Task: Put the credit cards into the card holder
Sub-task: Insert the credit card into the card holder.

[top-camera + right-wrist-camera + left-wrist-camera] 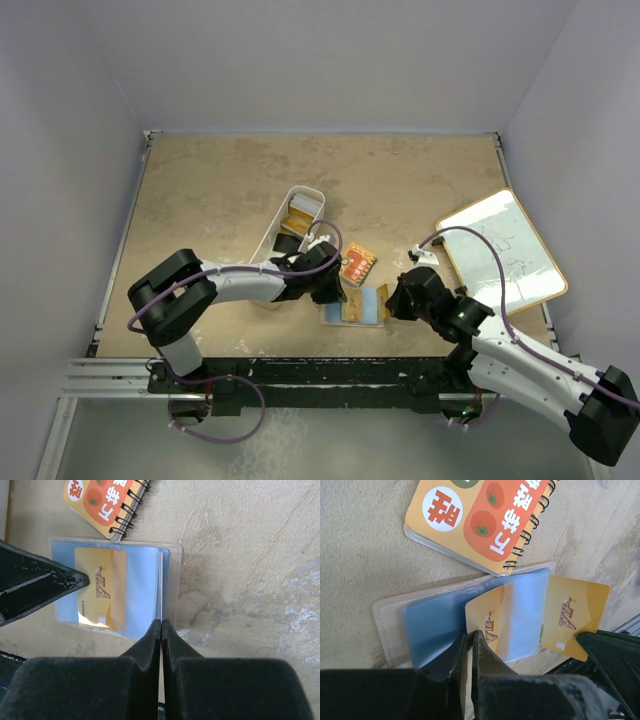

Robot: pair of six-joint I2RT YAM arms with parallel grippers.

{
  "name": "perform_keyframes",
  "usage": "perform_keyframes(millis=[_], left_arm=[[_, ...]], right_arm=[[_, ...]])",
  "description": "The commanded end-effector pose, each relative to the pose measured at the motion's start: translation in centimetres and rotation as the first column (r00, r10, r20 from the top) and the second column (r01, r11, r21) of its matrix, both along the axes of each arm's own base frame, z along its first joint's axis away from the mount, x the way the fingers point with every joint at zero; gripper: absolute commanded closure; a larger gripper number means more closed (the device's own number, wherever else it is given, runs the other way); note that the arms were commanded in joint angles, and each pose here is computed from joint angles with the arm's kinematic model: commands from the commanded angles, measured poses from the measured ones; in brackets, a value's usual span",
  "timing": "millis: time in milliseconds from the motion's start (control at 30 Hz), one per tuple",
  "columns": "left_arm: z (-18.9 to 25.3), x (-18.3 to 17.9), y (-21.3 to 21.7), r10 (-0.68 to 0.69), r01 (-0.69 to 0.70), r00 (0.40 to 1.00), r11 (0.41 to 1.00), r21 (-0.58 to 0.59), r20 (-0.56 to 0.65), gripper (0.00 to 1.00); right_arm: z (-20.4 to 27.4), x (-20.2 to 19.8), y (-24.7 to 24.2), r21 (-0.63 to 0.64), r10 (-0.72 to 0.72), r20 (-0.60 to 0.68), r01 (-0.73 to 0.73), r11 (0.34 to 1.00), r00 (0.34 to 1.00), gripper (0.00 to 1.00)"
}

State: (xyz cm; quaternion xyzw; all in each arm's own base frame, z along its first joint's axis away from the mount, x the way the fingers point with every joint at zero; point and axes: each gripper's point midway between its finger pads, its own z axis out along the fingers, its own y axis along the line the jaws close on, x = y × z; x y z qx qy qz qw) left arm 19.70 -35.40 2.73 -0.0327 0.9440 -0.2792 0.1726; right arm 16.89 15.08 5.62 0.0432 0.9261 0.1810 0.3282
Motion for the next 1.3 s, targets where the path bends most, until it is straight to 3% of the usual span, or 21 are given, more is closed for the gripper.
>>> perform_keyframes(millis=[0, 567, 1200, 1267], left_arm=[[-0.1, 0.0, -0.5, -0.026, 0.026, 1.000, 1.000, 0.012, 0.009, 1.00], [-0.4, -1.2, -0.1, -0.110, 0.110, 0.994, 0.992, 0.059, -0.016, 1.00], [0.8, 0.3, -1.3, -0.005, 0.005, 1.000, 1.000, -0.002, 0.031, 1.00], [0.9, 0.3, -1.4, -0.003, 0.004, 1.000, 1.000, -0.003, 0.031, 0.96]], right_arm=[[-0.5, -0.2, 0.0, -0.011, 0.008, -0.014, -0.008, 1.000, 1.000, 1.00], [-0.4, -0.2, -0.2, -0.016, 0.006, -0.009, -0.006, 1.000, 1.000, 1.00], [0.2, -0.5, 0.6, 0.046, 0.016, -0.012, -0.016, 0.999, 1.000, 1.00], [0.1, -0.6, 0.7, 0.050, 0.018, -0.017, -0.017, 0.999, 1.000, 1.00]])
